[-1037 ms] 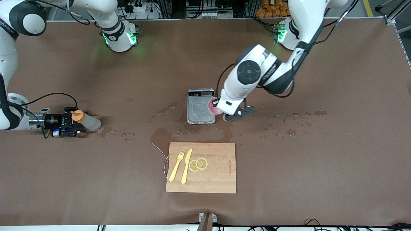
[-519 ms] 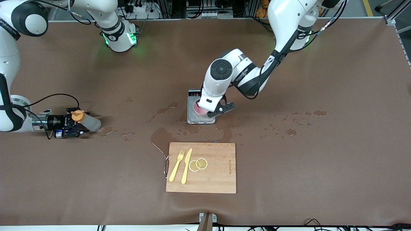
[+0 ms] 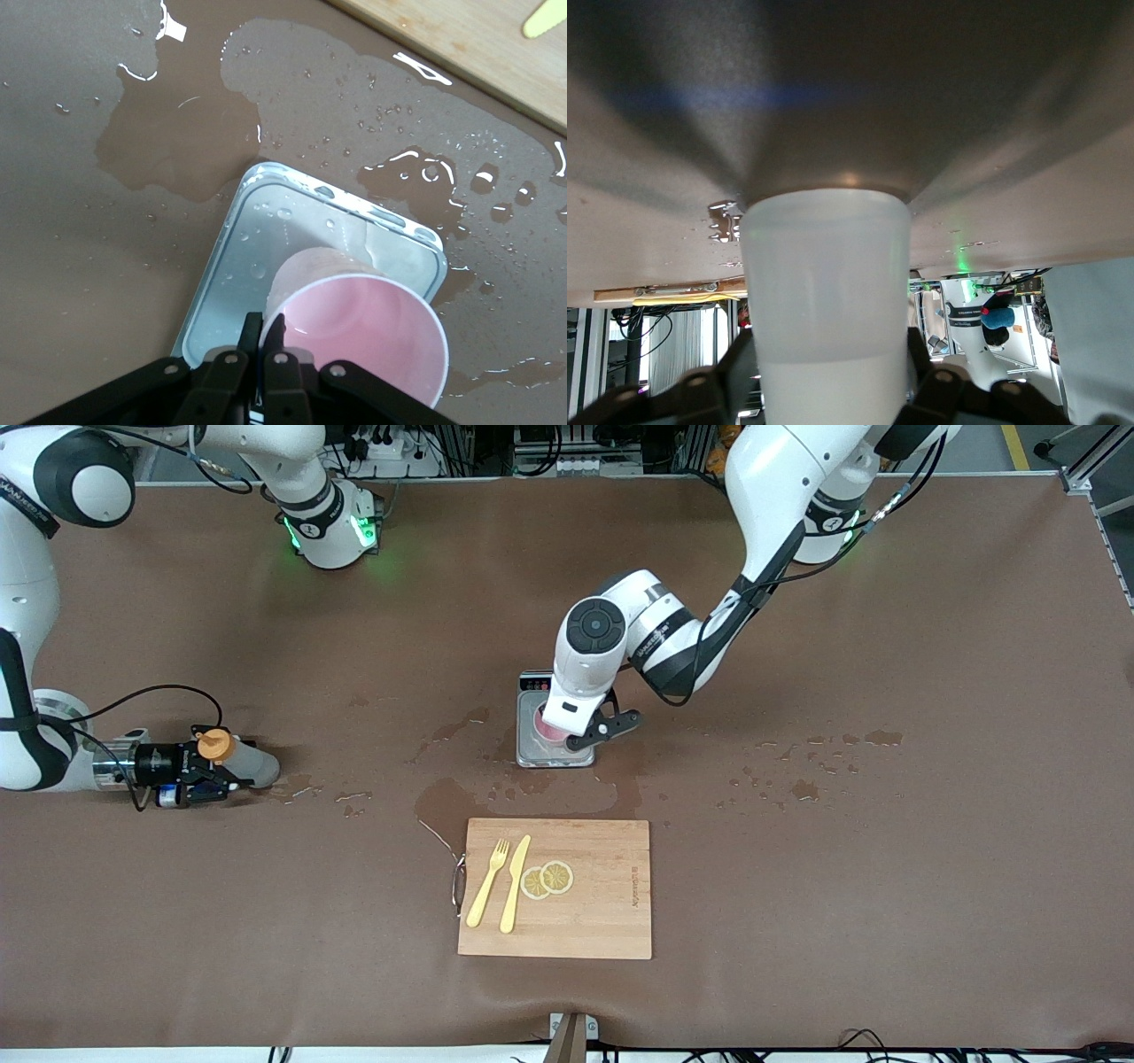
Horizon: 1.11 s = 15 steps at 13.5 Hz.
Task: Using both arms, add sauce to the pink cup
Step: 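Lower the cup onto the tray while the right gripper lifts the bottle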
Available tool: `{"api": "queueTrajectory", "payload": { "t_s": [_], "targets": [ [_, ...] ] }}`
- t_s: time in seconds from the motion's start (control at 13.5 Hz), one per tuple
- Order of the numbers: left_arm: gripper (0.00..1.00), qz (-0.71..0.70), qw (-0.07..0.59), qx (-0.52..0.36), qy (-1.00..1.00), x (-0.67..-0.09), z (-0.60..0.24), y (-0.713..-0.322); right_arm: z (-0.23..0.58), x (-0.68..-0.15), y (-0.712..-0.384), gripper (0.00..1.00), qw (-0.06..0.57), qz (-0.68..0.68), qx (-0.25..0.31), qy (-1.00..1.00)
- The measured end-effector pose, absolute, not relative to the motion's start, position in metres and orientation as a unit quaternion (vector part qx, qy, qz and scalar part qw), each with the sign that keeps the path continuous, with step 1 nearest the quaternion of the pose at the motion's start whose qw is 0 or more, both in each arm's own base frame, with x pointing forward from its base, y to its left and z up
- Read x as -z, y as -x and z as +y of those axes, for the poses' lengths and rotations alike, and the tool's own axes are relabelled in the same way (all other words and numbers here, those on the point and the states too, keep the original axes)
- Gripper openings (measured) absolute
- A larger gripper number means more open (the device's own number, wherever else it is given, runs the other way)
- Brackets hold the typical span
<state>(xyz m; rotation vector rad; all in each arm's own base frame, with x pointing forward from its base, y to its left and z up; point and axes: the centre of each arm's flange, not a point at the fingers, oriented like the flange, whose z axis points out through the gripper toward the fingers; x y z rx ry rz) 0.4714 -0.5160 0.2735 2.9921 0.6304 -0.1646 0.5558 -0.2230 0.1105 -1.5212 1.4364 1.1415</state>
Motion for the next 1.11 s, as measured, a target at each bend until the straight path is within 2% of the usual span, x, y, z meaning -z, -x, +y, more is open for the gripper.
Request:
{"api": "queueTrajectory", "payload": {
  "t_s": [0.15, 0.22, 0.3, 0.89, 1.11],
  "targets": [
    [0.04, 0.208, 0.038, 0.055, -0.976, -0.272, -0.518, -0.469, -0.224, -0.111, -0.557, 0.62, 0.371, 0.56, -0.444, 0.594],
    [0.08, 0.214, 0.038, 0.055, -0.975, -0.272, -0.518, -0.469, -0.224, -0.112, -0.557, 0.55, 0.371, 0.56, -0.443, 0.594],
    [0.18, 0.221, 0.038, 0.055, -0.973, -0.272, -0.519, -0.469, -0.225, -0.113, -0.558, 0.52, 0.371, 0.56, -0.441, 0.595],
    [0.99, 0.227, 0.043, 0.044, -0.972, -0.281, -0.518, -0.478, -0.227, -0.128, -0.577, 0.53, 0.353, 0.565, -0.424, 0.614],
    [1.0, 0.227, 0.046, 0.042, -0.972, -0.283, -0.518, -0.48, -0.216, -0.142, -0.592, 0.53, 0.332, 0.57, -0.417, 0.625]
  ]
}}
